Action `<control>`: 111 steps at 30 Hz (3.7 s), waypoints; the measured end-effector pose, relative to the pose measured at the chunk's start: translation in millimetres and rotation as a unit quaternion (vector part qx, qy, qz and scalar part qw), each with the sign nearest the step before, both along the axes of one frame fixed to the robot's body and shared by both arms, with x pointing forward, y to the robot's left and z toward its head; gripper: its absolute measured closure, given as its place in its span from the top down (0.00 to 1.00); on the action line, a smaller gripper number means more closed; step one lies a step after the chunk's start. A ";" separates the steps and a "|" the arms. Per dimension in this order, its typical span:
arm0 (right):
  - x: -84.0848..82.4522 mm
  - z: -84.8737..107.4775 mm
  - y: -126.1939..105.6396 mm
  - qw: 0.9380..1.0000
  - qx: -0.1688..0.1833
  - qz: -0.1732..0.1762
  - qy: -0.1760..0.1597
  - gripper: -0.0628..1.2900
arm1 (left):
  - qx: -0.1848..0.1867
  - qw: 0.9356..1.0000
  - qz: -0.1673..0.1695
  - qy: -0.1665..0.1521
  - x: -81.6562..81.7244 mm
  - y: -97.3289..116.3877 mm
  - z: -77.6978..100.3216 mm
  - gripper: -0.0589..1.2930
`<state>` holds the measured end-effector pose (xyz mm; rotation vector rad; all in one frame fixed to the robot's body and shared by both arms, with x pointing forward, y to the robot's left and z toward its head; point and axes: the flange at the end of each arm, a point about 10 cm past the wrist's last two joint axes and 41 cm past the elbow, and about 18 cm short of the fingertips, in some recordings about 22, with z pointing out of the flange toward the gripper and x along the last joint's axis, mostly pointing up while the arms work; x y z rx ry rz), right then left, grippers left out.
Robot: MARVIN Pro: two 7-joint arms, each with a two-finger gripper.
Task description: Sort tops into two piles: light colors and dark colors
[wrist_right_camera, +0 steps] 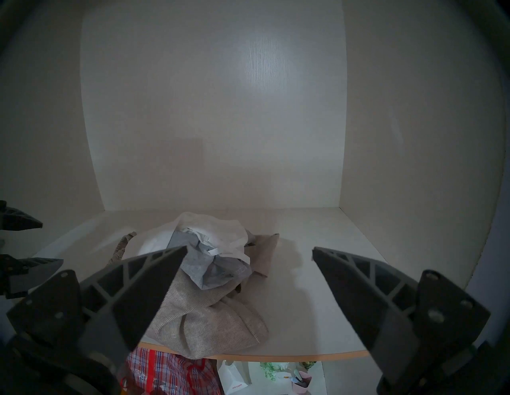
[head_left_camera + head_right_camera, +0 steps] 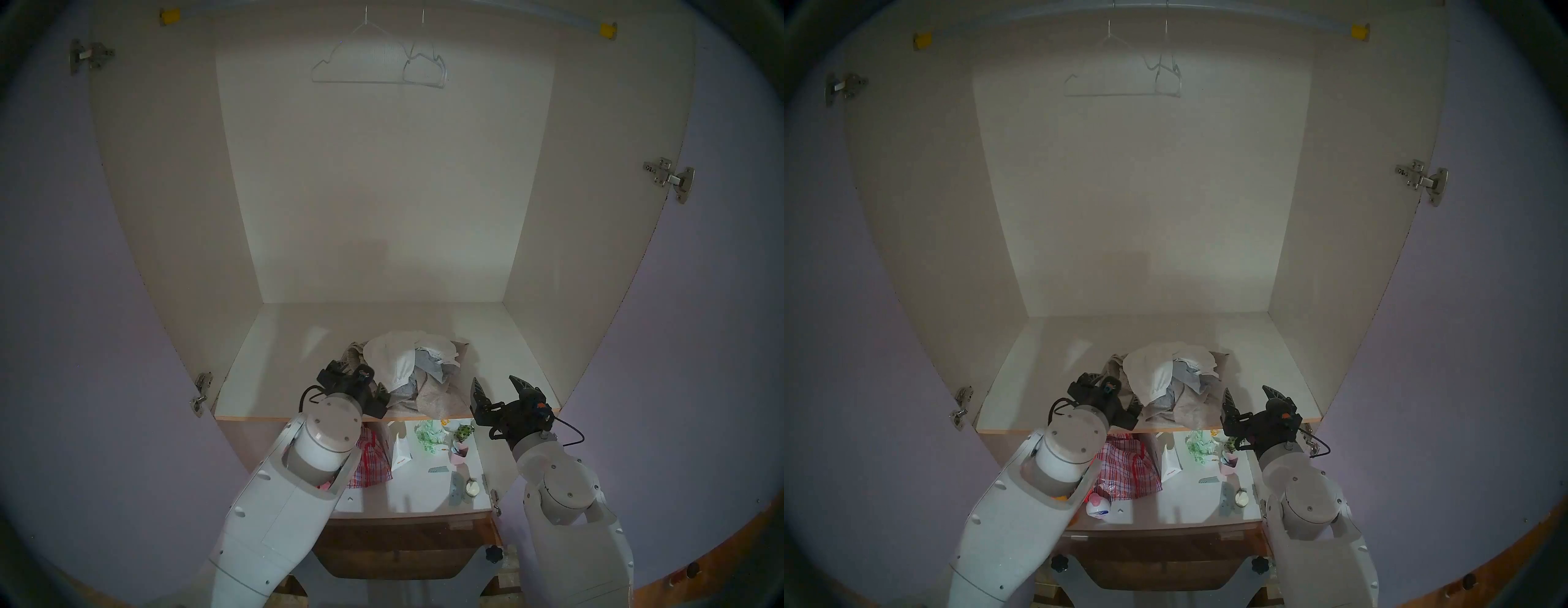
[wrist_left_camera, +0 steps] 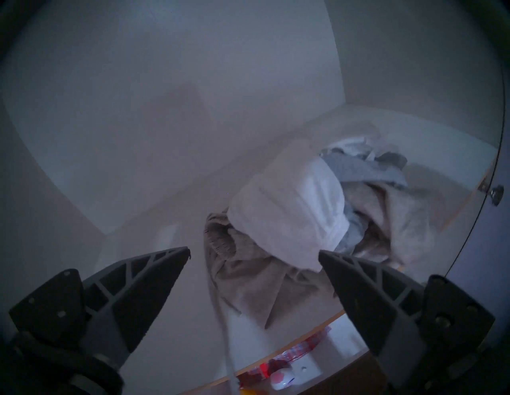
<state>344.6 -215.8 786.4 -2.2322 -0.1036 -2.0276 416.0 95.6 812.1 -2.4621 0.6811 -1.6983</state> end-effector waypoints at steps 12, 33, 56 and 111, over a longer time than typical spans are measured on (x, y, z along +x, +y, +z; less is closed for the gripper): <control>0.4 0.4 -0.5 1.000 0.001 0.001 0.000 0.96 | -0.021 0.997 0.010 0.069 18.3 -10.3 -46.3 0.98; 0.8 0.0 -0.2 1.000 0.002 0.001 0.000 0.96 | -0.118 0.993 -0.001 0.027 55.4 -57.6 -77.9 0.98; 0.9 0.2 0.1 1.000 0.002 0.001 0.000 0.96 | -0.055 0.997 -0.038 0.042 56.8 -52.4 -91.8 0.03; 1.1 -0.2 0.3 1.000 0.003 0.001 0.000 0.96 | 0.259 0.951 0.124 -0.112 172.2 208.1 124.6 0.03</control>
